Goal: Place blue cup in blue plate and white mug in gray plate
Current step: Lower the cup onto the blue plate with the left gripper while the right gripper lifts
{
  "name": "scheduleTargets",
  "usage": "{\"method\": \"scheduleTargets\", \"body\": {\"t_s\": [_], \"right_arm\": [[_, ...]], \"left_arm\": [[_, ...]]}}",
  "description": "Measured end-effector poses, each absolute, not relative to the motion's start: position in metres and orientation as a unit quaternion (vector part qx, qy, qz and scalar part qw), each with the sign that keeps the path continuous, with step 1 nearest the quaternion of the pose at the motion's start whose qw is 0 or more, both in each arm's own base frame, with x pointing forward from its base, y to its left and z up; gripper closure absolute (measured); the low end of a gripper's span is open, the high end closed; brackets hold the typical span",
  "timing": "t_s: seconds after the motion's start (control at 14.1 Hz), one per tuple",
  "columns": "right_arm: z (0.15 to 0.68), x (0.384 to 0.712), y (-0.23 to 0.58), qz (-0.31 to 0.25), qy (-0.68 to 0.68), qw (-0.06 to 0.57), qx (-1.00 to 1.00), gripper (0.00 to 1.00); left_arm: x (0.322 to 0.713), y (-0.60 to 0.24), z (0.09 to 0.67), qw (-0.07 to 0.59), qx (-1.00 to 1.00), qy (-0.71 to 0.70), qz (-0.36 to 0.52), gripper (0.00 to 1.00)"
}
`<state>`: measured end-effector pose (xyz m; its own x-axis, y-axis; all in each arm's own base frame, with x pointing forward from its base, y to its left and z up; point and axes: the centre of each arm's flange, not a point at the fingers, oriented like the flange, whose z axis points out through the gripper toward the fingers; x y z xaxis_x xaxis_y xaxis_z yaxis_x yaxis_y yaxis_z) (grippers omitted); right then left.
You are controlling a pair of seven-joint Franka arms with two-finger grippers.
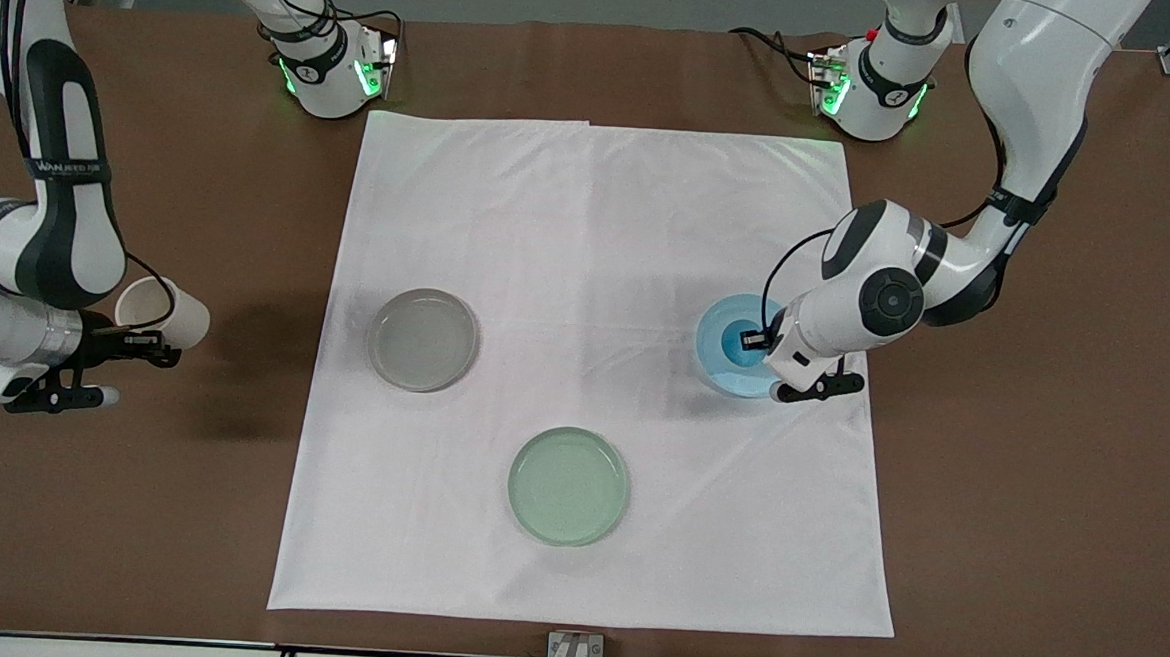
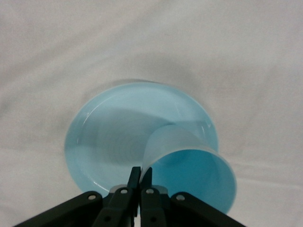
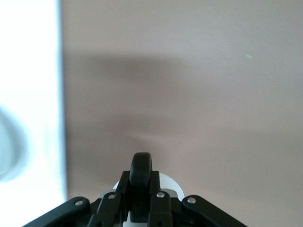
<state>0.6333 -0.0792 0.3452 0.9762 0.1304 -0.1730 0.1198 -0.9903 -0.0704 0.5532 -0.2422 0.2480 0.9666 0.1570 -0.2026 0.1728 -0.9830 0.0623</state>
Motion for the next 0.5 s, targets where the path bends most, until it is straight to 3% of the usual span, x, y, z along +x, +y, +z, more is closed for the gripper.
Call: {"method": "scheduleTargets", "body": {"t_s": [0.21, 0.5], "right_arm": [[0.365, 0.631, 0.015, 0.097, -0.053, 0.022, -0.994, 0.81], [0.352, 0.618, 0.132, 0.096, -0.051, 0.003, -0.994, 0.81]], "left_arm": [[0.556, -0.232, 0.237, 0.030, 0.991, 0.083, -0.100, 0.93], [0.574, -0.203, 0.252, 0.025, 0.989, 0.111, -0.098, 0.55]]}}
